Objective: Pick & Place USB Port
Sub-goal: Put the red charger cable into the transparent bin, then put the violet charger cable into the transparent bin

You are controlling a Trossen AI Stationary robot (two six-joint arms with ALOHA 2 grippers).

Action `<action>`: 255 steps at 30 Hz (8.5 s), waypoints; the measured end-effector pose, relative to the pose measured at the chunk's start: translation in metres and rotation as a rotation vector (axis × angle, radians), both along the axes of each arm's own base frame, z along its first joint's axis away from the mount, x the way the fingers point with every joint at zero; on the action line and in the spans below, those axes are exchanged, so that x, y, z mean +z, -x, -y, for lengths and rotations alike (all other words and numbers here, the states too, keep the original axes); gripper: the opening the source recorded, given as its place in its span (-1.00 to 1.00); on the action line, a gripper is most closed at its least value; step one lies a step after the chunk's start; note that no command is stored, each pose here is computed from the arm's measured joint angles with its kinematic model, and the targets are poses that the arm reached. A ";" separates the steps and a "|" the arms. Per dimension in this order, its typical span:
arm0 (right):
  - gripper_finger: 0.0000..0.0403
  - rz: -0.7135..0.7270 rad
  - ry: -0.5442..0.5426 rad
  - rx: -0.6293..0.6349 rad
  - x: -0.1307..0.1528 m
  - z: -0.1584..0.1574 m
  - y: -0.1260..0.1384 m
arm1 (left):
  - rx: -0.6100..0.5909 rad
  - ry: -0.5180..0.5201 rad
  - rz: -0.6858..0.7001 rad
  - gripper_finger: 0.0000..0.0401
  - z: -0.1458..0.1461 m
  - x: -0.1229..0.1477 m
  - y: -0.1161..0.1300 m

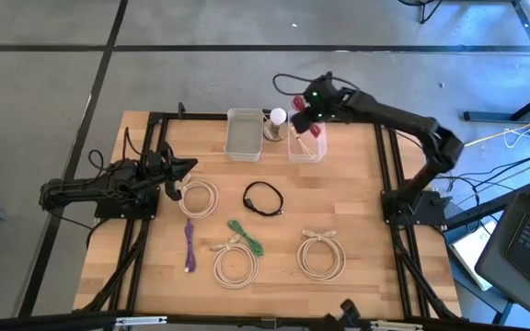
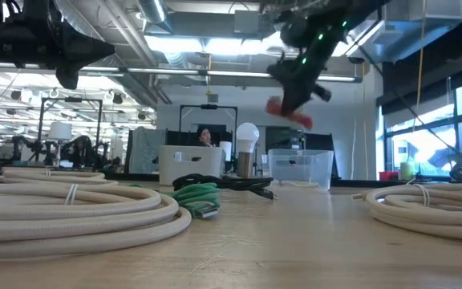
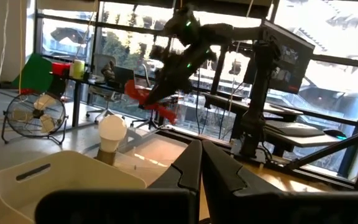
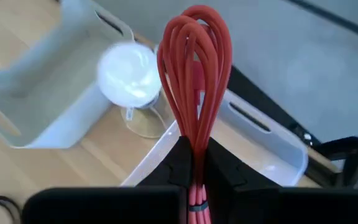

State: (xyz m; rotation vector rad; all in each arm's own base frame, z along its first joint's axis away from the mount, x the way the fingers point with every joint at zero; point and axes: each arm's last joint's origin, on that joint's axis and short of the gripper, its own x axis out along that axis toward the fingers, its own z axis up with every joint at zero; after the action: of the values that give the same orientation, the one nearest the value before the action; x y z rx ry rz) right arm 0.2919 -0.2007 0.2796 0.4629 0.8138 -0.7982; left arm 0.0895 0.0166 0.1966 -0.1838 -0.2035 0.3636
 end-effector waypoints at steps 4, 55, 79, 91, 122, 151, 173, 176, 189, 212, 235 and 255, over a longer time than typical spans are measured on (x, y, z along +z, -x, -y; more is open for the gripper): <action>-0.90 -0.053 -0.068 0.003 -0.030 0.012 -0.010 | 0.000 0.000 0.000 -0.98 0.000 0.000 0.000; -0.90 -0.186 -0.233 -0.059 -0.109 0.033 -0.021 | -0.067 0.007 0.001 -0.98 0.002 0.000 -0.001; -0.85 -0.215 -0.268 -0.061 -0.124 0.034 -0.023 | -0.074 0.006 0.001 -0.98 0.002 0.000 -0.001; -0.04 -0.220 -0.264 -0.056 -0.123 0.034 -0.023 | -0.074 0.006 0.001 -0.98 0.002 0.000 -0.001; -0.24 0.026 -0.043 0.310 0.071 -0.137 0.039 | -0.111 0.005 -0.031 -0.98 0.003 -0.003 -0.002; -0.24 -0.284 0.352 0.254 0.065 -0.244 0.081 | -0.459 0.832 -0.677 -0.98 0.070 0.040 -0.024; -0.24 -0.313 0.443 0.249 0.066 -0.241 0.082 | 0.153 1.155 -1.191 -0.84 0.132 -0.007 -0.066; -0.24 -0.314 0.445 0.249 0.066 -0.241 0.083 | 0.176 1.161 -1.162 -0.69 0.131 -0.007 -0.067; -0.24 -0.335 0.458 0.268 0.066 -0.241 0.083 | 0.408 1.231 -1.260 -0.10 0.131 -0.040 -0.074; -0.24 -0.332 0.455 0.263 0.066 -0.241 0.083 | 0.227 1.230 -1.199 -0.12 0.137 -0.034 -0.083; -0.24 -0.302 0.435 0.251 0.066 -0.241 0.081 | -0.576 0.323 -1.403 -0.25 0.122 -0.024 -0.097; -0.24 -0.249 0.378 0.195 0.066 -0.242 0.081 | -0.827 -0.078 -1.593 -0.36 0.122 -0.048 -0.098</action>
State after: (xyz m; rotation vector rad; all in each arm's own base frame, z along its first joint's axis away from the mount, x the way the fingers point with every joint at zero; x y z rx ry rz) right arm 0.2114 0.0413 0.3452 -0.0533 0.8973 -0.8139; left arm 0.1871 -0.1057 0.1488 0.1424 1.4002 -0.3919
